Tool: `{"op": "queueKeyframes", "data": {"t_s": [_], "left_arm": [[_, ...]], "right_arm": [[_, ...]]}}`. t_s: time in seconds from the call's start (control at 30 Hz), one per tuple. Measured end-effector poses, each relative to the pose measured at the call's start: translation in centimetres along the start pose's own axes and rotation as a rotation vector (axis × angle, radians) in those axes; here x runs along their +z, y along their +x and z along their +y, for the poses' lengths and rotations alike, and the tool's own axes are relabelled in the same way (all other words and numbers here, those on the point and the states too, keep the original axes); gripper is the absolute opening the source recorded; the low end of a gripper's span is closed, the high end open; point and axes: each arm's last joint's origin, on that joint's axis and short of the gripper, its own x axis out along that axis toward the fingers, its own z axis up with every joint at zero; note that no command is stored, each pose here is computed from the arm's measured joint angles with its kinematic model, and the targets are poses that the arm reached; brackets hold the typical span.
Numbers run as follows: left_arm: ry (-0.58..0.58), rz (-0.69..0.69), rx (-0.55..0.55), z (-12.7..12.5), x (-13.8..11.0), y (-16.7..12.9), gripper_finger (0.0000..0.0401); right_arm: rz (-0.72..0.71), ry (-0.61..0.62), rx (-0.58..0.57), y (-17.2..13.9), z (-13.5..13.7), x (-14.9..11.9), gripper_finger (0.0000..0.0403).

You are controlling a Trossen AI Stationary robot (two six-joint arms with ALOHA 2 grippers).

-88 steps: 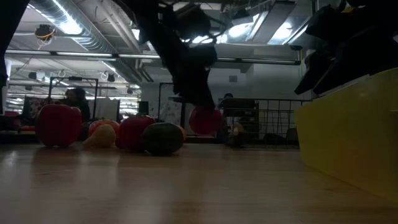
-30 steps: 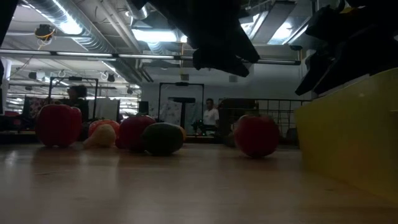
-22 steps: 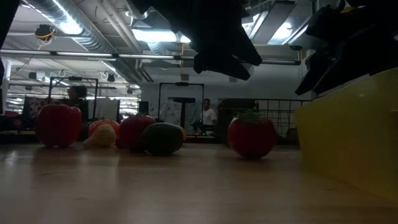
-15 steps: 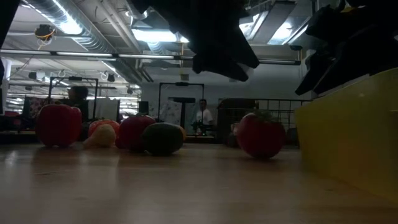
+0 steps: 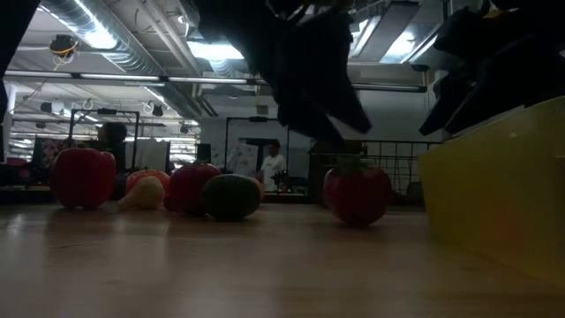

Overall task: Sort produce into baskets
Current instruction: Put the top red tomato into the yellow bin

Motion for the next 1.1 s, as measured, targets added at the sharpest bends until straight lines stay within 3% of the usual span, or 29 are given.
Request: {"op": "queueKeyframes", "data": {"t_s": [0.7,1.1], "left_arm": [[0.146,0.01,0.008,0.0,-1.9,4.0,0.0398],[0.128,0.069,0.026,0.3,-3.6,6.0,0.0391]], "right_arm": [[-0.001,0.0,0.0,0.0,0.0,0.0,0.0376],[0.0,0.0,0.0,0.0,0.0,0.0,0.0376]]}}
